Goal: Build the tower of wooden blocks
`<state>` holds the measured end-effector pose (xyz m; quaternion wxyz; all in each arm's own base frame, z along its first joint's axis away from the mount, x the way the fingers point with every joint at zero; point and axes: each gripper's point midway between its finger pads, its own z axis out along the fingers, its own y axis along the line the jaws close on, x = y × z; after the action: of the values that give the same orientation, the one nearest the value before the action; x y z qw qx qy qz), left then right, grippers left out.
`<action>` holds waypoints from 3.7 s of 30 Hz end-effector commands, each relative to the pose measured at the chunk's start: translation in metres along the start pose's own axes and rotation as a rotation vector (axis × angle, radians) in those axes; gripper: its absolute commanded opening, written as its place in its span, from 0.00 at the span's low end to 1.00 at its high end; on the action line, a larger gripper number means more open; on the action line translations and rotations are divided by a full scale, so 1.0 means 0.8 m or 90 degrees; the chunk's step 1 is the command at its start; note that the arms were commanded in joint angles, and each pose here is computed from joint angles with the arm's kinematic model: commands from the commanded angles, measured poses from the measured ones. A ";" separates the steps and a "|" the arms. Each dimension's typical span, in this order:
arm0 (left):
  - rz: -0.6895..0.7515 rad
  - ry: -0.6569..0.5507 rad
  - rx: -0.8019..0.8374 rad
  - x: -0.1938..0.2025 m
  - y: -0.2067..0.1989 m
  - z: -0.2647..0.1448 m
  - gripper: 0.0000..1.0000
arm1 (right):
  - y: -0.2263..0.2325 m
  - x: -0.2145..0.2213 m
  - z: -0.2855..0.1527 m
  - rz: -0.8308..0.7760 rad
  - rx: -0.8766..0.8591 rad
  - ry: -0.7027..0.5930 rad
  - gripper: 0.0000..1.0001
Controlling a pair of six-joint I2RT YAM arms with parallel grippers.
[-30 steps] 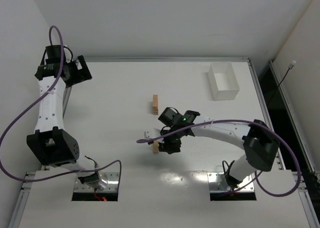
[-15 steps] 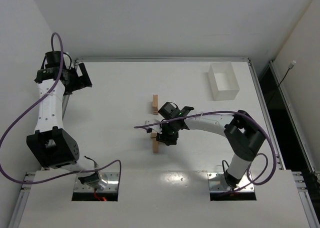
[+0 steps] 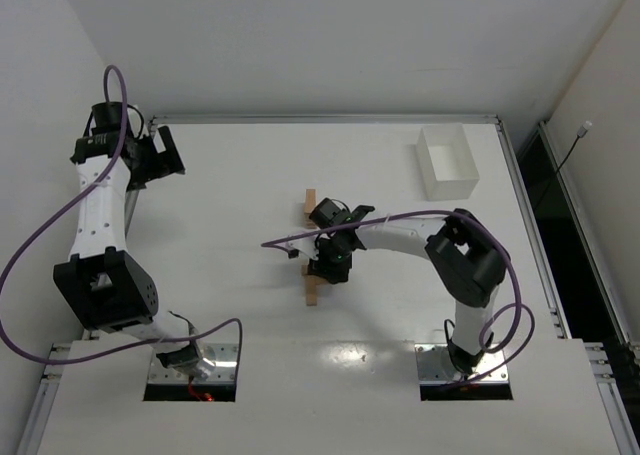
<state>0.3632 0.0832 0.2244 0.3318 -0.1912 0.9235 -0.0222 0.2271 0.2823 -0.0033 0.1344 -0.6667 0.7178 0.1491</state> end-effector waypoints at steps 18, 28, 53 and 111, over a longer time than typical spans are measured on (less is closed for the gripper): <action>-0.037 -0.021 -0.010 -0.024 0.016 0.002 1.00 | 0.035 0.009 -0.015 -0.039 0.034 0.047 0.00; -0.083 -0.091 -0.079 -0.028 0.037 -0.025 1.00 | 0.009 -0.048 -0.106 0.118 0.134 -0.047 0.00; -0.173 -0.105 0.065 -0.009 0.015 -0.051 1.00 | -0.147 -0.170 -0.198 0.880 0.273 -0.269 0.00; -0.192 -0.067 0.070 0.000 0.017 -0.018 1.00 | -0.247 -0.131 -0.096 0.859 0.329 -0.199 0.00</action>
<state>0.3441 0.0933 0.2298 0.3727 -0.3124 0.8672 -0.1073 0.4190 0.3316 0.0893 0.2430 -0.0022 0.9636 0.1115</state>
